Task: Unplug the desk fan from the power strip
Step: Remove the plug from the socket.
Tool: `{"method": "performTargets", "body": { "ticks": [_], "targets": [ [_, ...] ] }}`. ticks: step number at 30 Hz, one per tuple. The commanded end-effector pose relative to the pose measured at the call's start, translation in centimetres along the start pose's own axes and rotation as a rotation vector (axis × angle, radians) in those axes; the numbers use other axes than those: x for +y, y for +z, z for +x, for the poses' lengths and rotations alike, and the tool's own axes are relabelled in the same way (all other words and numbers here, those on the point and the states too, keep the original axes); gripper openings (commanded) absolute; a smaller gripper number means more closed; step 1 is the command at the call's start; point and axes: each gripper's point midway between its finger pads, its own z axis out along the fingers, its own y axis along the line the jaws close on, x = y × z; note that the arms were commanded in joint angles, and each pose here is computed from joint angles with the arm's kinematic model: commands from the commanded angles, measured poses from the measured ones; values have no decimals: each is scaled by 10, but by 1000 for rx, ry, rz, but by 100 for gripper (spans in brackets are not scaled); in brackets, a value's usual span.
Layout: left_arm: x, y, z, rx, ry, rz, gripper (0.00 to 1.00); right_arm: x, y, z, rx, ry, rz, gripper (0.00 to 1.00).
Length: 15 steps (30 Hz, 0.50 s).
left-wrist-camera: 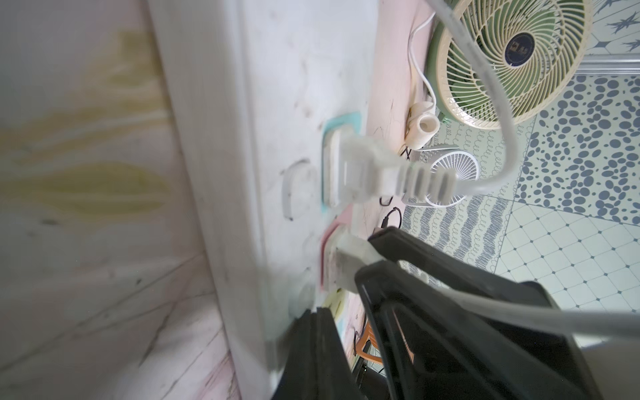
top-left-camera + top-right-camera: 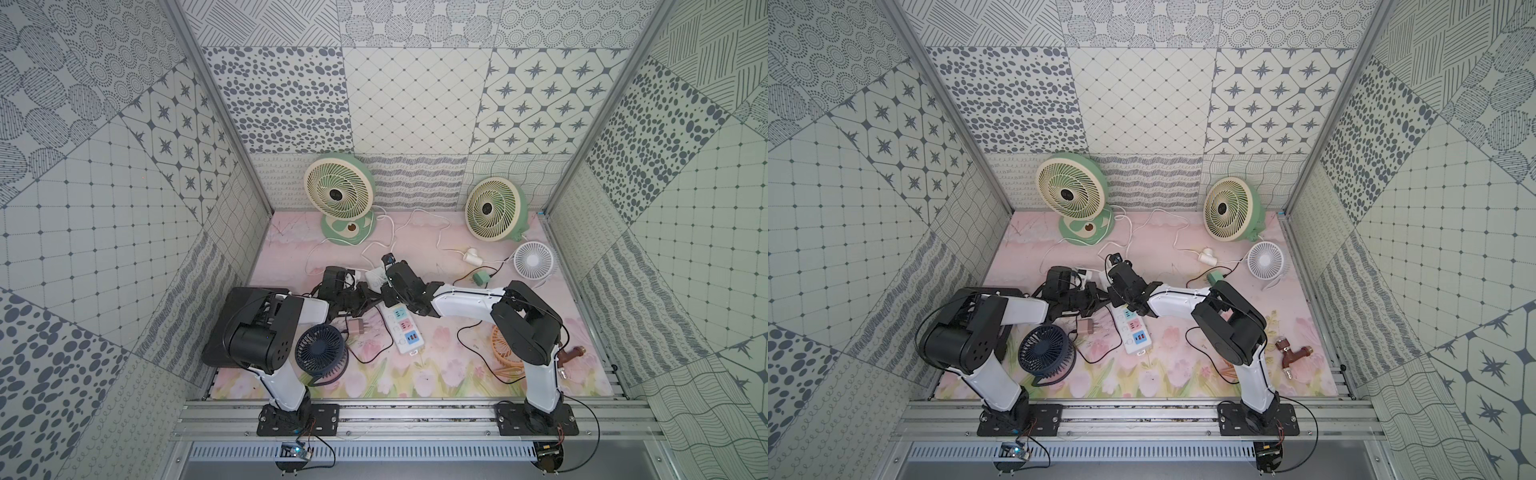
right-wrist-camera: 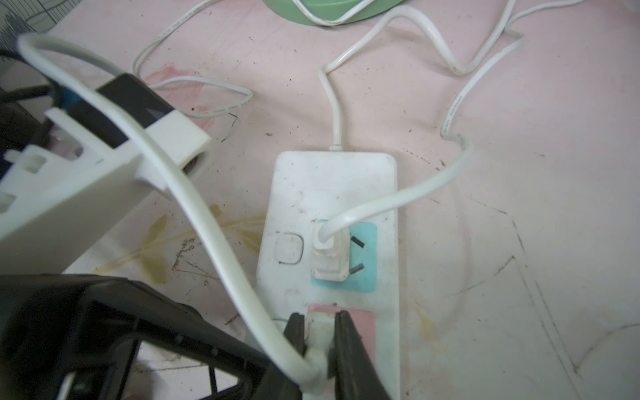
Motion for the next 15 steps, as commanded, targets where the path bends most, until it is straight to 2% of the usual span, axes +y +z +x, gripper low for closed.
{"method": "performTargets", "body": {
  "ticks": [1,8,10,15],
  "targets": [
    [34,-2,7,-5,-66,-137,0,14,-10,-31,-97,-88,47,0],
    [33,0,6,1,-66,-136,0,-15,-8,-32,-101,156,-63,0],
    [33,0,5,2,-64,-136,0,-14,-7,-31,-94,135,-56,0],
    [33,-1,5,0,-66,-137,0,8,-9,-31,-93,-64,43,0]
  ]
}}
